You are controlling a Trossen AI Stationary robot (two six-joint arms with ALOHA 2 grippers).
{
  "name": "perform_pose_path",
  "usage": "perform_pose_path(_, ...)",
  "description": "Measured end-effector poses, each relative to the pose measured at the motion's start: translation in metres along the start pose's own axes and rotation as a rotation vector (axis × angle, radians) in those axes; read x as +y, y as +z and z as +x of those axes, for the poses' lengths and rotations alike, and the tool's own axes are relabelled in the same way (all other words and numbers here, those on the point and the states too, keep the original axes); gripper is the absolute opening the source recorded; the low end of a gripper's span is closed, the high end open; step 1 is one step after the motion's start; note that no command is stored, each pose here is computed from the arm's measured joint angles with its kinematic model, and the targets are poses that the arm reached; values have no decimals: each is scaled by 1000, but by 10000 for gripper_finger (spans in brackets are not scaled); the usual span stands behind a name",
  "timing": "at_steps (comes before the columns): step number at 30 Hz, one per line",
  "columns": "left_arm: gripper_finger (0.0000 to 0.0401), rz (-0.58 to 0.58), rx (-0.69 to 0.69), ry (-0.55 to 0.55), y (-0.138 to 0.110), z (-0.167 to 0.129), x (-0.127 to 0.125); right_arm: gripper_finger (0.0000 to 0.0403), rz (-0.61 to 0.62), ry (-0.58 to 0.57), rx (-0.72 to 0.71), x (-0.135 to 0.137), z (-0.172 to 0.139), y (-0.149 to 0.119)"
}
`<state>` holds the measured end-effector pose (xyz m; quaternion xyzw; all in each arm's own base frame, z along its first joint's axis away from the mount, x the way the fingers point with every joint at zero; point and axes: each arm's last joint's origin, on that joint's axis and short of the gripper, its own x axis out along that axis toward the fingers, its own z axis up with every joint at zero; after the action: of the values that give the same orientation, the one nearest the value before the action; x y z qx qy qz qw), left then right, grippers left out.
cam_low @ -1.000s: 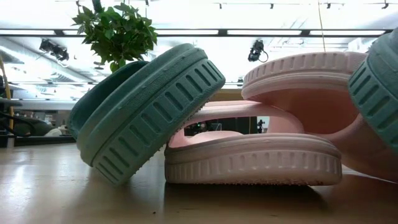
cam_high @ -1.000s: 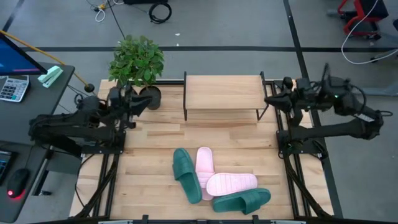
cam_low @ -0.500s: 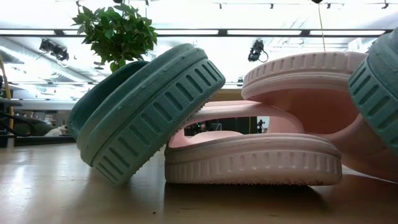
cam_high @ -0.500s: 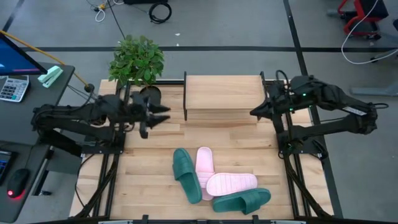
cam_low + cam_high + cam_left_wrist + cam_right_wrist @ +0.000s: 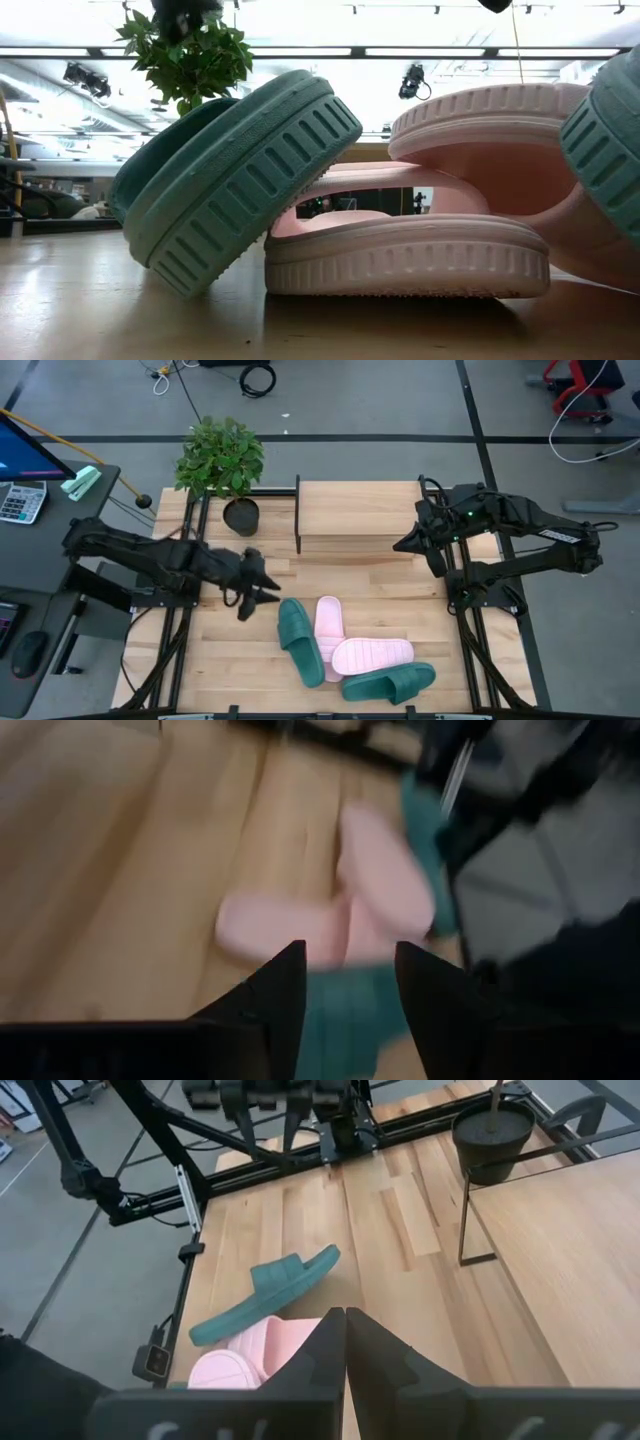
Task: Pick and place slides into the shelf
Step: Put the right dark green slipper on the shelf
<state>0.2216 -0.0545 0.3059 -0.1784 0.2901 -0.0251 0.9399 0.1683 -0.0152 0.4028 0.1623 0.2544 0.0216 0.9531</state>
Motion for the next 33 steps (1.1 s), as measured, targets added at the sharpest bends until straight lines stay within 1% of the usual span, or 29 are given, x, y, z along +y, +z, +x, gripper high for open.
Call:
perform_pose_path(1,158,1,34,10,-3,6,0,18,1,0,0,0,0,0)
perform_pose_path(4,163,-44,107,25,-10,21,0,18,1,0,0,0,0,0)
perform_pose_path(9,174,-132,254,-41,-19,46,2,18,-5,11,3,2,0,-1)
perform_pose_path(12,176,-141,319,-64,-25,58,3,18,-10,20,1,4,1,0)
perform_pose_path(15,177,-145,373,-45,-32,71,5,18,8,26,1,5,1,0)
perform_pose_path(19,187,-148,417,-18,-39,85,8,27,24,36,4,7,1,-1)
perform_pose_path(25,214,-118,458,3,-46,98,11,60,22,53,11,10,2,-2)
perform_pose_path(29,232,-97,455,34,-49,104,13,82,22,54,11,10,2,-2)
perform_pose_path(33,242,-90,448,64,-51,110,16,95,23,53,11,10,2,-2)
